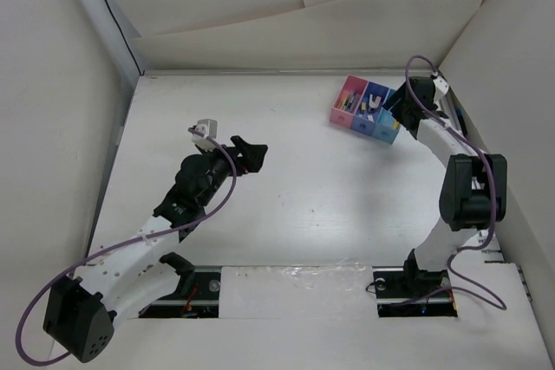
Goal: Sort the stationery into containers
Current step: Place the pen in the storage box, then reset both arms
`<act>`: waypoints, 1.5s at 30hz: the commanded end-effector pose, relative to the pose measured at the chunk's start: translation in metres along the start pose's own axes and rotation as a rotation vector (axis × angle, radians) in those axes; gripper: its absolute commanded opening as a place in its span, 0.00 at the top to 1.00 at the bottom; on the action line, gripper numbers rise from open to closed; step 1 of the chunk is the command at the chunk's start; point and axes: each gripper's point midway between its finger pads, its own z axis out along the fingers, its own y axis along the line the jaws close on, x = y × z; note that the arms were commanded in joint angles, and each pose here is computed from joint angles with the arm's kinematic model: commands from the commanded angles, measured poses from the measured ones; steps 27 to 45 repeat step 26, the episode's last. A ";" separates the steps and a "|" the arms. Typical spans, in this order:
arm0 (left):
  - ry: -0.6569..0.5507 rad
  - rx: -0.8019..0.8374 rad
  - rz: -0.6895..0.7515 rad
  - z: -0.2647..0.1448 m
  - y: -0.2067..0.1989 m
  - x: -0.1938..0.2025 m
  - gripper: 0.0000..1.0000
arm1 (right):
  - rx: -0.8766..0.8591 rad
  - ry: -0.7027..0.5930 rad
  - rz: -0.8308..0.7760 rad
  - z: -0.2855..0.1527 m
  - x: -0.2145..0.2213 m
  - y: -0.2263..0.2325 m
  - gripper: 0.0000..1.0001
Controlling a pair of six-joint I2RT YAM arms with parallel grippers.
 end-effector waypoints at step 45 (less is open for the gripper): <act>-0.109 0.072 -0.050 -0.021 -0.012 -0.022 0.00 | -0.625 0.032 -0.342 -0.230 0.159 0.119 0.00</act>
